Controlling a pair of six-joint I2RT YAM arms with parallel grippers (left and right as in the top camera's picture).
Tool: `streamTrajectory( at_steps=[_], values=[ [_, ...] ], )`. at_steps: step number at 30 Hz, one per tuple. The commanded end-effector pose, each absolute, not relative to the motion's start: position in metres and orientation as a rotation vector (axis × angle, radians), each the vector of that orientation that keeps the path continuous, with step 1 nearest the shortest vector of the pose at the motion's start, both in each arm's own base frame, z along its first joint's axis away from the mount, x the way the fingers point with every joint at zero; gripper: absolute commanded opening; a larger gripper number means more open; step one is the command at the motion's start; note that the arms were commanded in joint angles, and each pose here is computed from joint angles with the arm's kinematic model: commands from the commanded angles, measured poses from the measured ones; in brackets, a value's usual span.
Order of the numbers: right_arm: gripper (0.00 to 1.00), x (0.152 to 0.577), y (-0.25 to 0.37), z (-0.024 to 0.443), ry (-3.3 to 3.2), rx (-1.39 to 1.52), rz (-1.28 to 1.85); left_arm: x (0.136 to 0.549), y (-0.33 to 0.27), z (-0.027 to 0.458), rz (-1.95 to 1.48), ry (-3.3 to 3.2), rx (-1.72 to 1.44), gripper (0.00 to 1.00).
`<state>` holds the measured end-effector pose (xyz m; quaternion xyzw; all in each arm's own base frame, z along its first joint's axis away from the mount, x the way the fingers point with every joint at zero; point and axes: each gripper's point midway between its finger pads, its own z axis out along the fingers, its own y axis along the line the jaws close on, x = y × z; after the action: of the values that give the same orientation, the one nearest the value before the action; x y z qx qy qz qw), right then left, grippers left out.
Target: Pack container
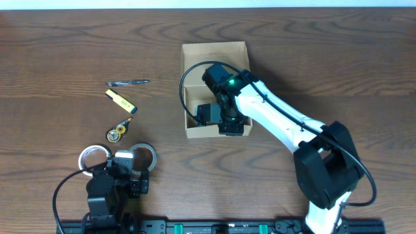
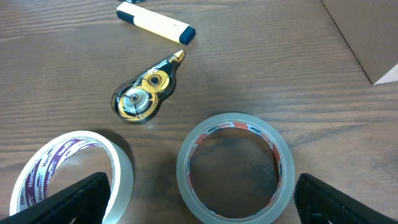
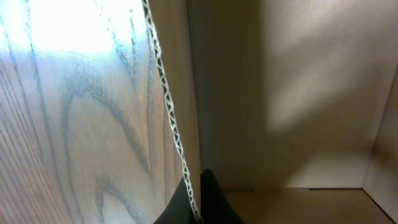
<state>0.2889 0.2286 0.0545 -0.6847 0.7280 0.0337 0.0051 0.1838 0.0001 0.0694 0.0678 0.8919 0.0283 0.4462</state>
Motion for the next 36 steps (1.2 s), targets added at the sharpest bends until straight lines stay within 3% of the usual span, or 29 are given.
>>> streamTrajectory(
  at_steps=[1, 3, 5, 6, 16, 25, 36],
  values=[
    [0.01, 0.294, 0.215, 0.033, 2.351, -2.143, 0.044, 0.182, 0.003, 0.061, 0.09, 2.232, 0.172, 0.95],
    [0.12, 0.294, 0.215, 0.033, 2.351, -2.142, 0.043, 0.182, 0.003, 0.061, 0.09, 2.232, 0.172, 0.95],
    [0.33, 0.294, 0.215, 0.033, 2.35, -2.142, 0.042, 0.182, 0.003, 0.061, 0.09, 2.232, 0.172, 0.95],
    [0.99, 0.294, 0.215, 0.033, 2.35, -2.143, 0.043, 0.182, 0.003, 0.061, 0.09, 2.232, 0.172, 0.95],
    [0.99, 0.303, 0.221, 0.064, 2.289, -2.089, 0.004, 0.182, 0.003, 0.061, 0.09, 2.232, 0.172, 0.95],
    [0.99, 0.303, 0.236, 0.144, 2.087, -1.954, -0.022, 0.182, 0.003, 0.061, 0.09, 2.232, 0.172, 0.95],
    [0.99, 0.271, 0.218, 0.257, 2.155, -1.371, 0.167, 0.182, 0.003, 0.061, 0.09, 2.232, 0.172, 0.95]
  ],
)
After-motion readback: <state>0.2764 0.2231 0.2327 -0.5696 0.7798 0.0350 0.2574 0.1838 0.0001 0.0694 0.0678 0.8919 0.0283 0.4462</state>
